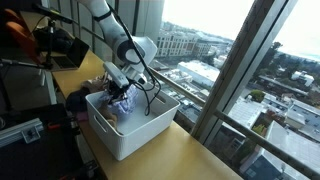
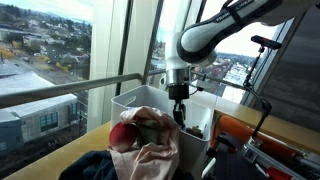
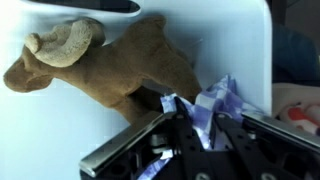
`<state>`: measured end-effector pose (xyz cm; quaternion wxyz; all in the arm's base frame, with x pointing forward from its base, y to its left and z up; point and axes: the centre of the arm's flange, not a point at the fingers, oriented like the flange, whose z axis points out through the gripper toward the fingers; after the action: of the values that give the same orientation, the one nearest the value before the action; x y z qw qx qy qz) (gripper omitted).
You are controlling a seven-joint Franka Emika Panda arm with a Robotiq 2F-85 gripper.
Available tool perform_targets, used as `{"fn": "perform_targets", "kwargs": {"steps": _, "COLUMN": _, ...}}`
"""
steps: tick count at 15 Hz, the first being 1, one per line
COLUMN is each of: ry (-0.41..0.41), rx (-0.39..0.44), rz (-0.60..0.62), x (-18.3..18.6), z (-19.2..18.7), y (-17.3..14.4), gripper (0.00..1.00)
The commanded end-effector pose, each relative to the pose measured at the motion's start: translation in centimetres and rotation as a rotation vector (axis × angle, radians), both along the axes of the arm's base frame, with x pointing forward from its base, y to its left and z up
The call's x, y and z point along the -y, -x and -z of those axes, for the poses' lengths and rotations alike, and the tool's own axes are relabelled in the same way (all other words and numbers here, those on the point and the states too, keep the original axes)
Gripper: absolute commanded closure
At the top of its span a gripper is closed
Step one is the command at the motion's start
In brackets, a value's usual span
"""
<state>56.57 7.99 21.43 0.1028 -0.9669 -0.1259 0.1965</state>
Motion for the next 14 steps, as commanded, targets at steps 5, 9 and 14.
{"fn": "perform_targets", "kwargs": {"steps": 5, "ry": 0.008, "rx": 0.146, "rz": -0.095, "x": -6.1, "z": -17.2, "y": 1.4, "gripper": 0.96}}
{"fn": "perform_targets", "kwargs": {"steps": 9, "ry": 0.0, "rx": 0.311, "rz": -0.149, "x": -11.4, "z": -26.9, "y": 1.7, "gripper": 0.96}}
{"fn": "perform_targets", "kwargs": {"steps": 14, "ry": -0.04, "rx": 0.497, "rz": -0.22, "x": -19.4, "z": -38.3, "y": 4.2, "gripper": 0.96}}
